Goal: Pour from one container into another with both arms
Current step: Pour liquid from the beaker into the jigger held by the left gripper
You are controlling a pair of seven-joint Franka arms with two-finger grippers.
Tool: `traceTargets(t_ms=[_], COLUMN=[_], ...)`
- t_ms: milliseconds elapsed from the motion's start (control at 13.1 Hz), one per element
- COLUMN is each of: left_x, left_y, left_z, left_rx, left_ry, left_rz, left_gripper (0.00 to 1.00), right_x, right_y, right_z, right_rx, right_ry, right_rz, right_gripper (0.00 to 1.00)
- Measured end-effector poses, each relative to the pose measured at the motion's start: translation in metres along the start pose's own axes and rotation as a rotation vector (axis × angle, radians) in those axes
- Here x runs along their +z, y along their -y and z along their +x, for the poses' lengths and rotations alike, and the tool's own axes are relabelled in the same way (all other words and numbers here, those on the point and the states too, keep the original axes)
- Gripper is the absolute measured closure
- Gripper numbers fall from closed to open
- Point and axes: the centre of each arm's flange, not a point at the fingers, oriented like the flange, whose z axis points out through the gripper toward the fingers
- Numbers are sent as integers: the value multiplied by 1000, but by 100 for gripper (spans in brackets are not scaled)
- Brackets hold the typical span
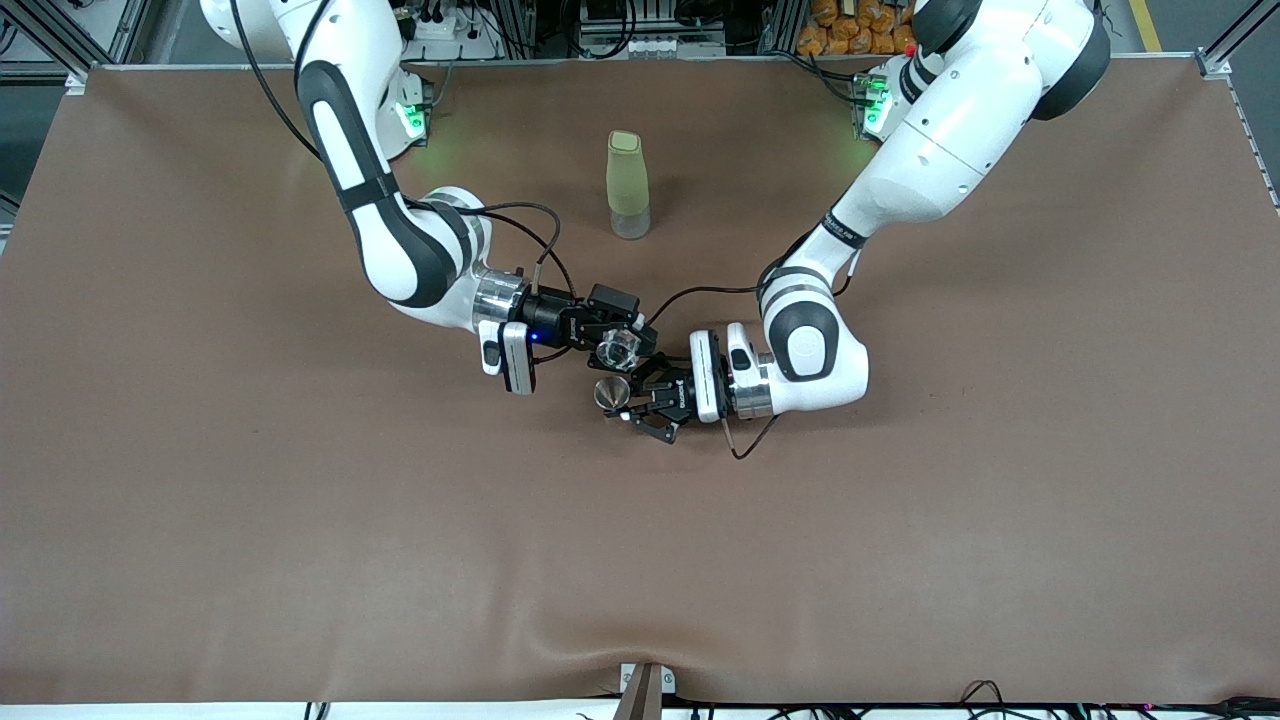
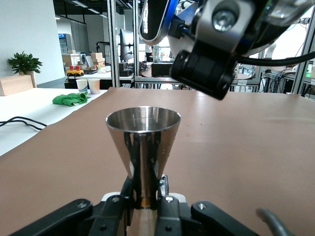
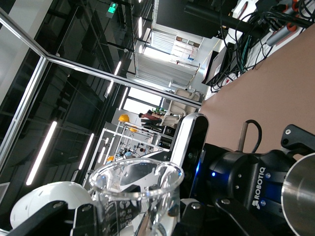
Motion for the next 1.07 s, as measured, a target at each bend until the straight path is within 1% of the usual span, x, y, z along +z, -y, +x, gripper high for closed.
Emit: traceTargets(t_ms=[610, 763, 1068], left_x=[-2, -2, -2], left_y=[0, -2, -2], left_z=[-2, -4, -4], left_rx=[-4, 1, 6], left_ry=[-9, -8, -17], left_rz=[-7, -11, -16], left_gripper=[79, 79, 79], right_x=[1, 0, 1], right_y=[2, 2, 4], right_z=[2, 4, 4], right_rx=[50, 82, 165], right_ry=[0, -2, 5], right_rz=[11, 13, 36], right_gripper=[83, 83, 83])
